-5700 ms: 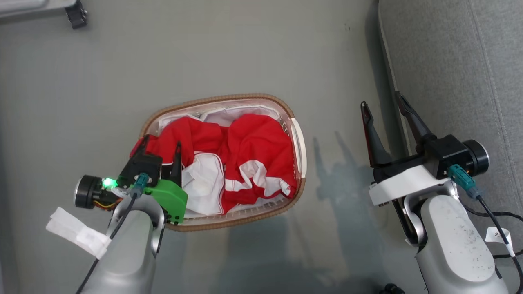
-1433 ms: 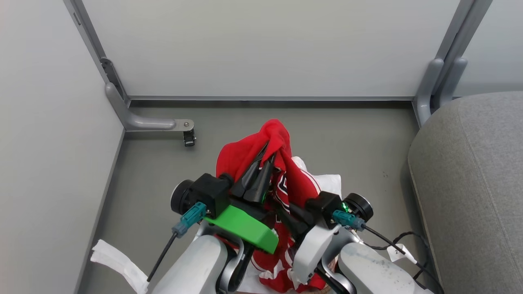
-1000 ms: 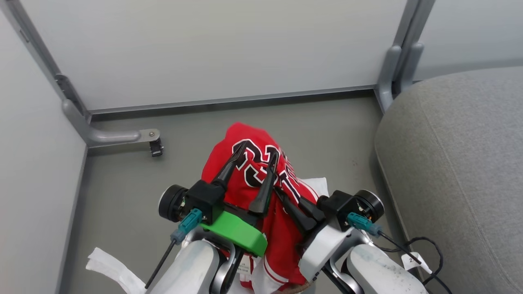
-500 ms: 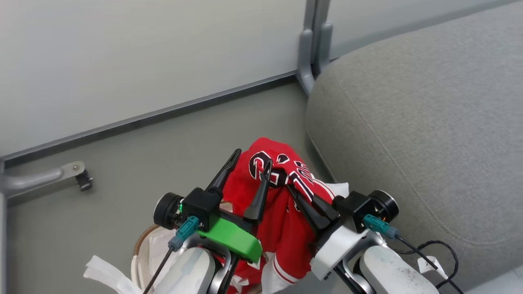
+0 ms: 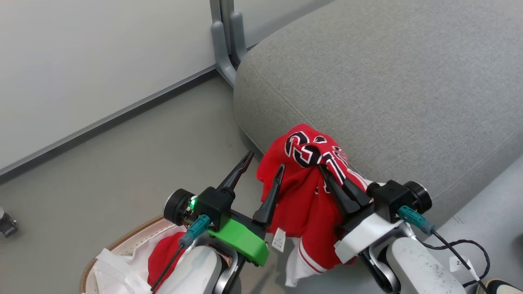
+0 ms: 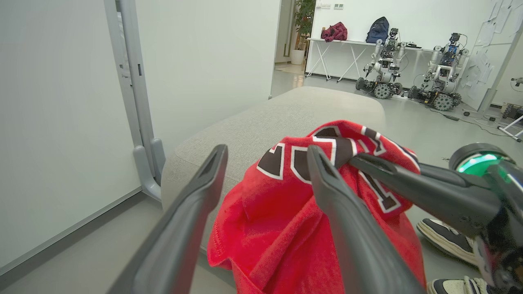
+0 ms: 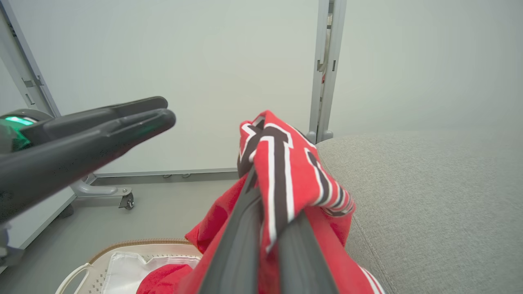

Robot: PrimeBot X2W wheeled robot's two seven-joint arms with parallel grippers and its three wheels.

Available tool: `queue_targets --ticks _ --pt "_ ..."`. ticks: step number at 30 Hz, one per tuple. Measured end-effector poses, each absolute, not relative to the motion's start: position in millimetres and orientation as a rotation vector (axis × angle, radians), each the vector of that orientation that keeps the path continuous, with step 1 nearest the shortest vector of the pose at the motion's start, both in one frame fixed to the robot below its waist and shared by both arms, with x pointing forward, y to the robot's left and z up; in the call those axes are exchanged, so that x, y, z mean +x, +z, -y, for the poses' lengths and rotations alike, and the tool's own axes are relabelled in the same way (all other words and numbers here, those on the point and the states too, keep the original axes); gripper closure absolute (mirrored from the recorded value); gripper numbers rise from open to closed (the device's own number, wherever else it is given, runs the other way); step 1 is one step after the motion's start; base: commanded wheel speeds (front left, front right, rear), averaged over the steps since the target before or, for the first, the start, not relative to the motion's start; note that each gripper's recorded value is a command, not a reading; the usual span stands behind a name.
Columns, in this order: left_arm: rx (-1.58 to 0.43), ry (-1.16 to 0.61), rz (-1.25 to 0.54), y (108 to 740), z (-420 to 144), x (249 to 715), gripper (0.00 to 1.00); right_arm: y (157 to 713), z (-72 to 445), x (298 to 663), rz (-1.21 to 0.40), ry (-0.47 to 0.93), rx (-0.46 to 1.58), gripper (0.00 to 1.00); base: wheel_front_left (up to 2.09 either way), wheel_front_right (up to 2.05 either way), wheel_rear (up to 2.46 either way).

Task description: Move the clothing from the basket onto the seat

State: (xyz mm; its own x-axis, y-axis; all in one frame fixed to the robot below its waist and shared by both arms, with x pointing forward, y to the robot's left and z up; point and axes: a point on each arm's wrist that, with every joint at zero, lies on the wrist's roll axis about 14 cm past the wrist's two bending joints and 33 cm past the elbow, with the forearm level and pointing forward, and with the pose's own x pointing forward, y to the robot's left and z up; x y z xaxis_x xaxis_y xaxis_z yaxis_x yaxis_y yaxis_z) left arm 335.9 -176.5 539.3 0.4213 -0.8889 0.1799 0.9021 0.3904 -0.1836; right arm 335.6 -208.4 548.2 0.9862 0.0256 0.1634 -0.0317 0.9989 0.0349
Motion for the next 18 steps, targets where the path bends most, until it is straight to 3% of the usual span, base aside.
queue_targets --ticks 9,18 --pt "-0.302 -1.183 -0.019 517 190 336 0.00 543 246 332 0.127 -0.056 -0.048 1.00 0.00 0.00 0.00" --pt "-0.277 -1.113 -0.074 482 180 364 0.00 605 309 384 0.184 -0.084 -0.323 1.00 0.00 0.00 0.00"
